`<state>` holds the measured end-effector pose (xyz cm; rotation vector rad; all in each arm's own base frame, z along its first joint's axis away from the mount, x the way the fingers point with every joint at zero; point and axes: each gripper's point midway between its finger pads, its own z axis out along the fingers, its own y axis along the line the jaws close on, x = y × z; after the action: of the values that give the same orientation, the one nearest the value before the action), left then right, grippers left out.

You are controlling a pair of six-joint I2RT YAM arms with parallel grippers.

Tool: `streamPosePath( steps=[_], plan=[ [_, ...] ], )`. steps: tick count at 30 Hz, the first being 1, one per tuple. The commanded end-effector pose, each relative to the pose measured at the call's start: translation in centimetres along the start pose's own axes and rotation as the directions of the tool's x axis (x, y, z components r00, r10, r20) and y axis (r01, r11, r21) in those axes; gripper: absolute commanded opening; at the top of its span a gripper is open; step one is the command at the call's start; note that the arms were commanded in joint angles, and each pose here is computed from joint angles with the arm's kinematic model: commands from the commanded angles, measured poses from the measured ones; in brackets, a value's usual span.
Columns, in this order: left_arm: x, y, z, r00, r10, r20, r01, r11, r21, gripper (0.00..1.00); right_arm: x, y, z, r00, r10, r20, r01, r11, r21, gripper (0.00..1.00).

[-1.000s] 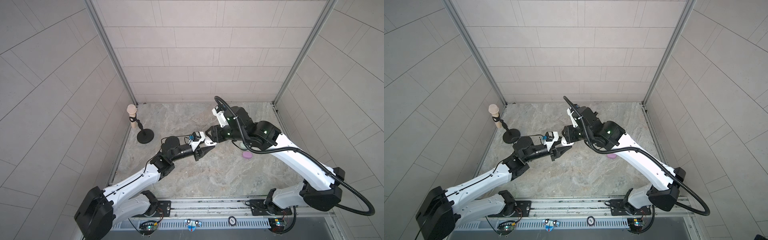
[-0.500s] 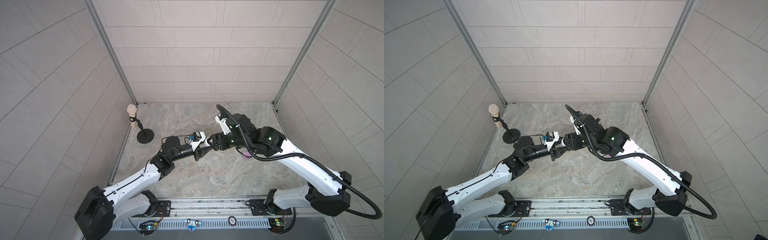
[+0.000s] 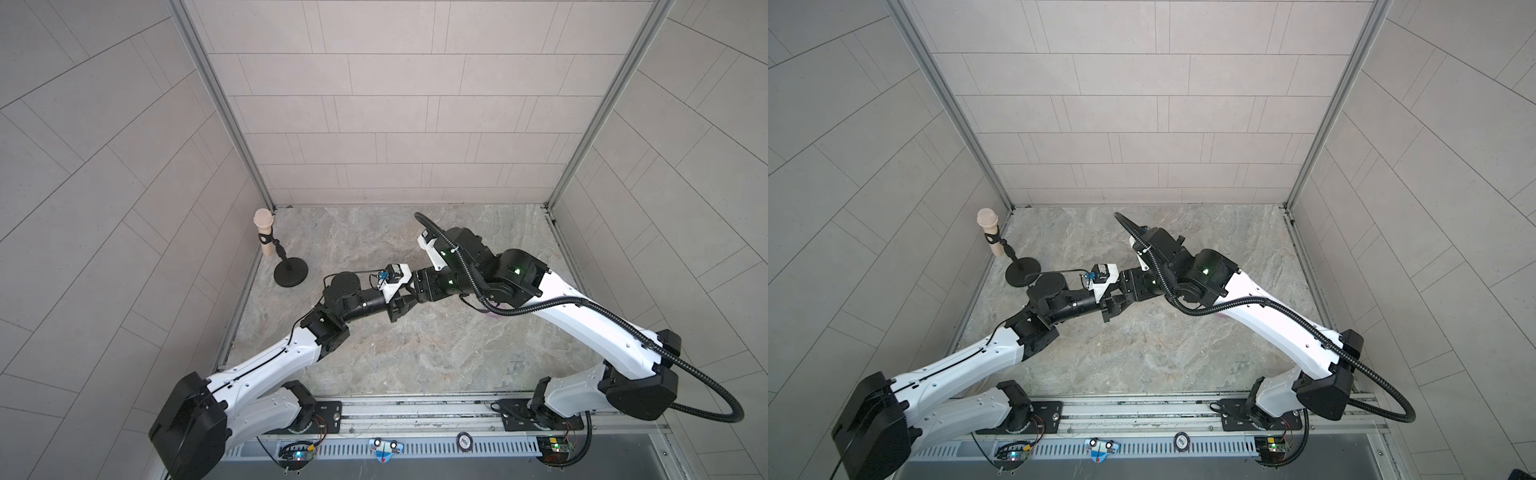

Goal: Insert wireless bluetooth earbuds into charging case
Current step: Place the charging case at the center of the table.

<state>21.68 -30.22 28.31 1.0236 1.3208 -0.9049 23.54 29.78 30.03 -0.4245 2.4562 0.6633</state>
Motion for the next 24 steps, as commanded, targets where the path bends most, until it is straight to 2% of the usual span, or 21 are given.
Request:
streamPosePath(
  steps=[1, 6, 9, 10, 12, 13, 14, 15, 20, 22, 24],
  plan=[
    [-2.0, -0.3, -0.2, 0.998, 0.030, 0.057, -0.031, 0.999, 0.008, 0.09, 0.3, 0.1, 0.1, 1.000, 0.012, -0.003, -0.012, 1.000, -0.002, 0.67],
    [-1.5, -0.2, -0.3, 0.999, 0.023, 0.049, -0.023, 1.000, 0.001, 0.14, 0.5, -0.2, 0.3, 1.000, 0.024, -0.001, -0.024, 1.000, 0.003, 0.52],
    [-1.4, -0.1, -0.2, 0.999, 0.017, 0.044, -0.017, 1.000, -0.007, 0.25, 0.7, -1.0, 0.4, 0.999, 0.036, 0.006, -0.036, 0.999, 0.019, 0.47],
    [-1.2, 0.0, -0.2, 0.999, 0.013, 0.038, -0.013, 1.000, -0.012, 0.33, 0.7, -1.4, 0.3, 0.999, 0.041, 0.013, -0.041, 0.999, 0.026, 0.46],
    [-0.6, 0.5, -0.1, 1.000, -0.008, 0.019, 0.008, 0.999, -0.036, 0.63, 0.9, -2.7, 0.3, 0.998, 0.054, 0.021, -0.055, 0.997, 0.059, 0.45],
    [-0.1, 0.6, -0.1, 1.000, -0.019, 0.005, 0.019, 0.999, -0.046, 0.73, 1.0, -3.4, 0.3, 0.998, 0.064, 0.026, -0.066, 0.995, 0.079, 0.44],
    [0.6, 0.8, -0.2, 0.999, -0.033, -0.014, 0.032, 0.997, -0.064, 0.91, 1.1, -4.3, 0.4, 0.997, 0.074, 0.032, -0.077, 0.992, 0.098, 0.44],
    [1.4, 1.1, -0.5, 0.998, -0.055, -0.028, 0.052, 0.995, -0.091, 1.00, 1.3, -5.5, 0.6, 0.996, 0.080, 0.038, -0.084, 0.988, 0.127, 0.44],
    [6.2, 2.3, -2.6, 0.983, -0.147, -0.107, 0.117, 0.963, -0.243, 1.00, 4.2, -12.5, 3.9, 0.990, 0.136, 0.022, -0.137, 0.955, 0.264, 0.44],
    [7.8, 3.1, -3.8, 0.974, -0.192, -0.121, 0.142, 0.932, -0.334, 1.00, 5.9, -15.3, 5.8, 0.986, 0.167, -0.004, -0.157, 0.933, 0.323, 0.45],
    [8.9, 4.5, -5.5, 0.964, -0.236, -0.124, 0.157, 0.878, -0.452, 1.00, 7.8, -17.9, 7.7, 0.980, 0.190, -0.051, -0.156, 0.909, 0.386, 0.46]
  ],
)
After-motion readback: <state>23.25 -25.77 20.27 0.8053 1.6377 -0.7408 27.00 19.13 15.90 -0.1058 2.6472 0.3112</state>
